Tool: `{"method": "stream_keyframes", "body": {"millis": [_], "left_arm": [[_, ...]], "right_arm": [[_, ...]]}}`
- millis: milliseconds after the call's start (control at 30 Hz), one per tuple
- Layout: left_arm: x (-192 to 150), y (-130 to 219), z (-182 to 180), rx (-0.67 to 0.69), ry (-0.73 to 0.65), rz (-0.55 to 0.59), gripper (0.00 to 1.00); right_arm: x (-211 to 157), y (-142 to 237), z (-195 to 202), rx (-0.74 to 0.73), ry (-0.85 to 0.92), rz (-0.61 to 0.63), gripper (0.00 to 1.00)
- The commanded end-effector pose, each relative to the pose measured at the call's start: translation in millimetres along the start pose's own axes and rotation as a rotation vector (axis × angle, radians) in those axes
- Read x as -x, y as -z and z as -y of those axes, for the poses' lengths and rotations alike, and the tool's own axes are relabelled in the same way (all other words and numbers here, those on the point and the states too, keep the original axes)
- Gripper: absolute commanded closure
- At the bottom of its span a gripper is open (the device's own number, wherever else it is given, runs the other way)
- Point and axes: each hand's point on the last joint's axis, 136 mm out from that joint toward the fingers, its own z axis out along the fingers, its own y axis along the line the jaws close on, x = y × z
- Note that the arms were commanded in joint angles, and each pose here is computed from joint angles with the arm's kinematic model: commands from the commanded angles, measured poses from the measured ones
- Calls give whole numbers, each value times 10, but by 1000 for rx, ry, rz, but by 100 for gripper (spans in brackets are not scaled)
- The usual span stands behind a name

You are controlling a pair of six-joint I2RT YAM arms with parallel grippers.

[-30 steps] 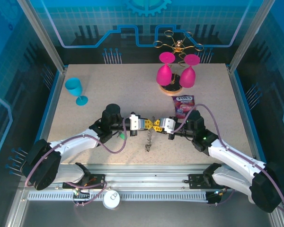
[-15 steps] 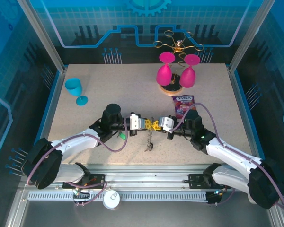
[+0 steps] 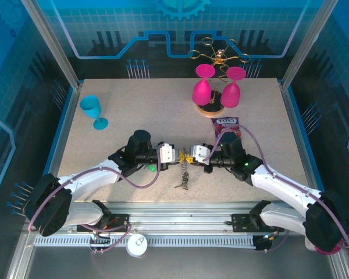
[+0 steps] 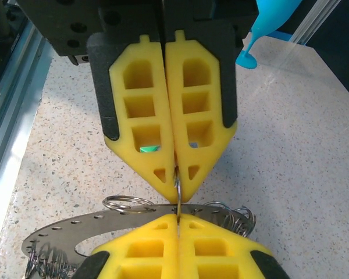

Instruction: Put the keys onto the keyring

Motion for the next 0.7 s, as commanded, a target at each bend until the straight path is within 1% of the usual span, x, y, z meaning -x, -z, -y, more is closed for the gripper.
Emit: {"method": "stream_keyframes", "body": {"millis": [0, 100, 167, 233, 267, 300, 500, 667], "left_arm": [[14, 45, -108, 41, -36, -45, 99], [-4, 45, -86, 35, -36, -52, 100], [6, 51, -85, 45, -37, -39, 100], [34, 61, -80, 56, -42, -11, 100], [56, 69, -78, 62, -47, 5, 100], [79, 77, -76, 70, -53, 25, 100], [175, 101, -5, 55, -63, 105, 100], [219, 106, 54, 25, -61, 136, 100]], "right_arm": [[227, -15, -59, 41, 50, 49, 100], [233, -28, -46, 27, 46, 61, 100], [232, -14, -24, -7, 60, 91, 99], [198, 12, 12, -54, 51, 130, 78], [214, 35, 44, -76, 56, 160, 74], [192, 54, 43, -80, 48, 179, 73], [158, 79, -7, -66, 44, 211, 73], [158, 66, 4, -67, 47, 213, 75]]}}
